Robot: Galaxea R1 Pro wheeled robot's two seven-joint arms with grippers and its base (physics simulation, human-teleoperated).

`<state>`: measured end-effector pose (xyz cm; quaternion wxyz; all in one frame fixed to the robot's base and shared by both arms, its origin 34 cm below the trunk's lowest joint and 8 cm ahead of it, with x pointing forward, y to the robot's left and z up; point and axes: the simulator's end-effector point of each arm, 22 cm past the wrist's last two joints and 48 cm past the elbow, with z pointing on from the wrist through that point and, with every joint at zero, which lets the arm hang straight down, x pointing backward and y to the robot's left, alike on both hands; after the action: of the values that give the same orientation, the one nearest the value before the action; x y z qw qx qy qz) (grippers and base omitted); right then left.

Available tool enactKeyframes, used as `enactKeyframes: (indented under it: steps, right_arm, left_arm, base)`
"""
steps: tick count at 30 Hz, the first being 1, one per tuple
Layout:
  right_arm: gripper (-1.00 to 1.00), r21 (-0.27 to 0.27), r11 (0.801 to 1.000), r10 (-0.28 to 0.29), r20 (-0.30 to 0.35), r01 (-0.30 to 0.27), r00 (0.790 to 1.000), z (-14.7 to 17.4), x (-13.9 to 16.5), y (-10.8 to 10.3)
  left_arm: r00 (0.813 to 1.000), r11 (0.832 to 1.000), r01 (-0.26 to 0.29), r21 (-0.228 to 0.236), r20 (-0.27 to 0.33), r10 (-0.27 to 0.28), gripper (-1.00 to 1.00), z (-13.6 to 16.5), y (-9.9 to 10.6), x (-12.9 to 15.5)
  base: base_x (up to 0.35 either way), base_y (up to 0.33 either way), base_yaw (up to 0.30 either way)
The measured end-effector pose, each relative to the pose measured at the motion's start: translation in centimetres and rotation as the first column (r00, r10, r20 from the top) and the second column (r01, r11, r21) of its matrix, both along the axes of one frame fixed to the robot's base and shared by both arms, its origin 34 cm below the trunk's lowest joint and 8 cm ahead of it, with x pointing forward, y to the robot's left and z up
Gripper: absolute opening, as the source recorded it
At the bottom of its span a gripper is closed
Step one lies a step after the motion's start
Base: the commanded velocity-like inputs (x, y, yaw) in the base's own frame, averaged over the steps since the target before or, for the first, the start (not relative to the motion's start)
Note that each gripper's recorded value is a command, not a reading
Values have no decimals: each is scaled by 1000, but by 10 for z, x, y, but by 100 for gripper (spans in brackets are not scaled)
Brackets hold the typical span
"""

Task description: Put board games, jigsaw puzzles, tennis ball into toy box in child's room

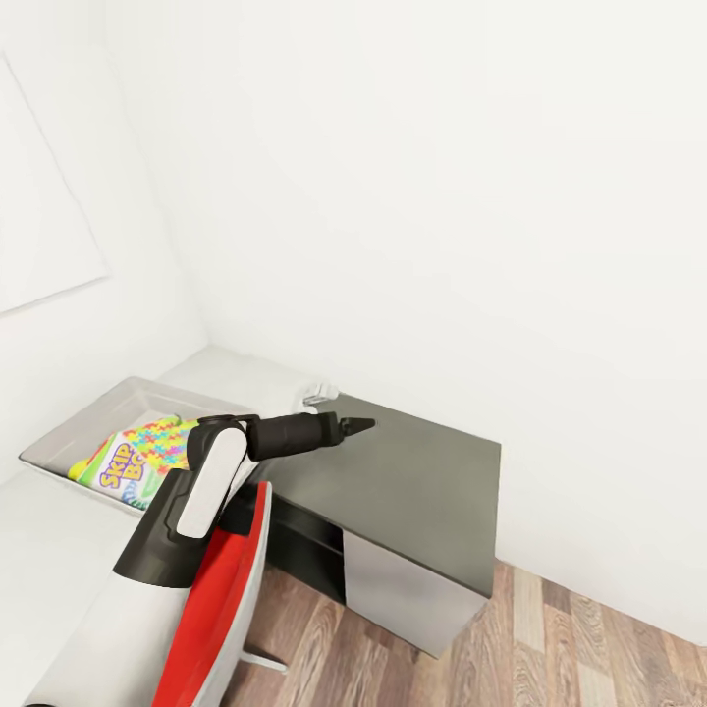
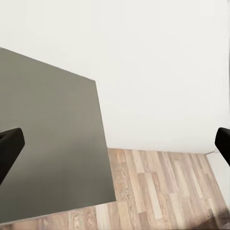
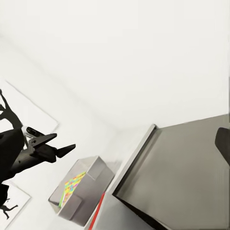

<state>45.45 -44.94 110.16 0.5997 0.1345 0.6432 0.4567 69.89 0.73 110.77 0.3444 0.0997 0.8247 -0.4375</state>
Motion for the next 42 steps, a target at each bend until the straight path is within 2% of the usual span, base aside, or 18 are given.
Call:
enactKeyframes:
  steps: [11,21,42]
  right_arm:
    - [100,13,1000,-7,9,7,1000,2,-3,-2]
    - [100,19,1000,-10,21,10,1000,5,-5,-4]
    - [100,19,1000,-11,51,10,999,15,-8,-4]
  left_arm:
    - [1000,1000,-1,1,17,1,100,10,1,-2]
    - [999,999,-20,33,30,19,100,11,22,1]
    - [997,998,-46,42,62,43,100,27,38,2]
  base:
    - [-19,0,-120]
    - [-1,0,-120]
    - [0,-2,-123]
